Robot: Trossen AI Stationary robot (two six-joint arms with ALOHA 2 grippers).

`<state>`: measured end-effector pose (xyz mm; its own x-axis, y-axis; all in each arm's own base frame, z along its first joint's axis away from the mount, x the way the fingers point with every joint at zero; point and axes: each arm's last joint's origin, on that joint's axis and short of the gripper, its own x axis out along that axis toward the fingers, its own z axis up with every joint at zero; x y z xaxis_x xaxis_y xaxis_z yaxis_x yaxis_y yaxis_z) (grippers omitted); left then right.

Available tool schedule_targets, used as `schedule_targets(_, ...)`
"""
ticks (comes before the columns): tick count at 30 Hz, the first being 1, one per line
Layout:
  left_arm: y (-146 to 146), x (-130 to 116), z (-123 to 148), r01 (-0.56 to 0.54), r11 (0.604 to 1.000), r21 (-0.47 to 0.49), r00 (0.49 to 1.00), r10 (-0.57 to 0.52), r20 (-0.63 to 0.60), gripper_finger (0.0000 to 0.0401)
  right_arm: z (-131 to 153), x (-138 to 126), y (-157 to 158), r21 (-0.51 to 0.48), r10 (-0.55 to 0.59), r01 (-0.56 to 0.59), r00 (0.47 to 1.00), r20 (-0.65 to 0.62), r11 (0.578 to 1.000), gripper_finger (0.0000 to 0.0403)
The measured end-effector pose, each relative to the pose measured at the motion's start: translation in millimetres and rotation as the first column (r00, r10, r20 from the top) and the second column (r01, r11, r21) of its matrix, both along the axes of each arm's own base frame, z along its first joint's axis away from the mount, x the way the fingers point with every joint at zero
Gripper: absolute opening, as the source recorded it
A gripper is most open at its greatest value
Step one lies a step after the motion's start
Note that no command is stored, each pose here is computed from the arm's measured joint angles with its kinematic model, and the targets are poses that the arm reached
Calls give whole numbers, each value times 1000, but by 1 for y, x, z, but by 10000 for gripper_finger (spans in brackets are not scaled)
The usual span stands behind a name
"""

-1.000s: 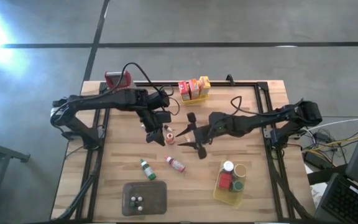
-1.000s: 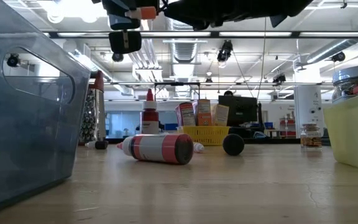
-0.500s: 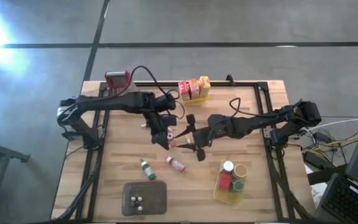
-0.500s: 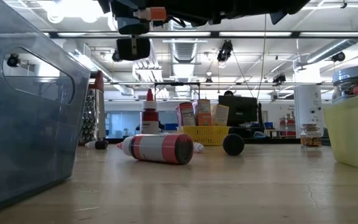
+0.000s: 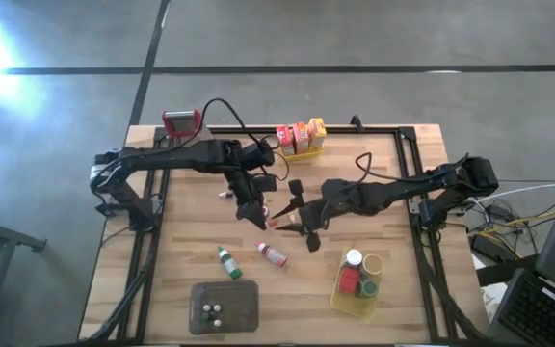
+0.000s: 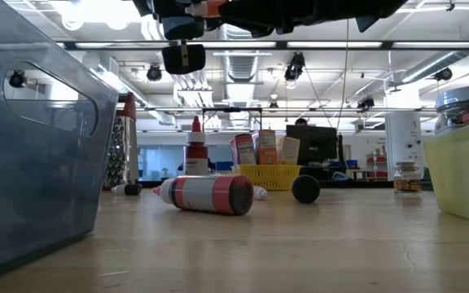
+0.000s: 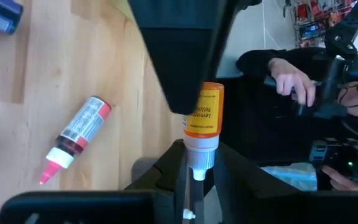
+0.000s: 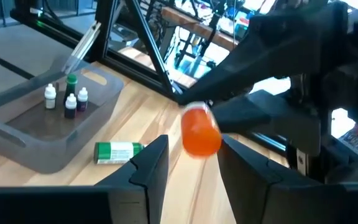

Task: Pick & Place Kitchen Items
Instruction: Put the top orange food coloring bottle into the black bin

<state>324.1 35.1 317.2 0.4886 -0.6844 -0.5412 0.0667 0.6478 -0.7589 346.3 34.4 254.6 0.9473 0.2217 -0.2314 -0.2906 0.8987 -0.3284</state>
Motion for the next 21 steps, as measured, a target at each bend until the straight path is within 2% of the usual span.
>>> schedule_targets(14,0,0,-1,-5,1000,4,1000,5,-4,71,3,1,1,6,-3,3,999,33,1000,107)
schedule_targets(21,0,0,-1,-7,1000,5,1000,7,-5,71,3,0,1,9,-3,3,1000,31,1000,117)
